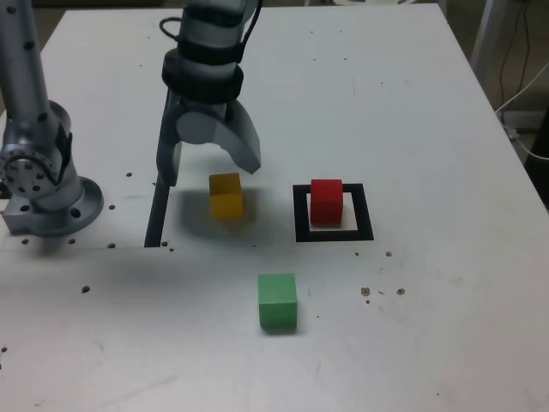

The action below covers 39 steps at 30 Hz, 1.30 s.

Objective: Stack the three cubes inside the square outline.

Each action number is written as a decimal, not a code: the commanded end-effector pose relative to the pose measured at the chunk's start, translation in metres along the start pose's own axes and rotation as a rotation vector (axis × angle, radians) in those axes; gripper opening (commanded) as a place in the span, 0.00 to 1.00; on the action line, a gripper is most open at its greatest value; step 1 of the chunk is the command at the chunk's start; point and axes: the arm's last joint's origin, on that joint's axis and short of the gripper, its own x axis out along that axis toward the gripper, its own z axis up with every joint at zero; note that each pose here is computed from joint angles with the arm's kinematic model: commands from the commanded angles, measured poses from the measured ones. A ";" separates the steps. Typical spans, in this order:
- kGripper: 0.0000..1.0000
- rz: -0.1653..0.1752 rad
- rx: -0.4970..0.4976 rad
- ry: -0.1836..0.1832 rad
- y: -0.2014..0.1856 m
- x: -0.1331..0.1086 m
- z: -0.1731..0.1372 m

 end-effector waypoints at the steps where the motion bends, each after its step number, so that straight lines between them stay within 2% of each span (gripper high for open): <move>1: 0.99 -0.003 -0.004 -0.003 0.001 0.003 0.002; 5: 0.99 -0.005 -0.005 -0.023 0.001 0.006 0.004; 10: 0.99 -0.028 -0.006 -0.047 0.000 0.007 0.010; 14: 0.98 -0.040 -0.007 -0.052 0.000 0.012 0.016; 23: 0.84 -0.034 -0.001 -0.064 -0.004 0.021 0.026; 26: 0.75 -0.030 -0.010 -0.067 -0.005 0.022 0.027; 32: 0.40 -0.032 -0.031 -0.065 -0.005 0.021 0.028; 39: 0.21 -0.028 -0.031 -0.076 -0.005 0.018 0.030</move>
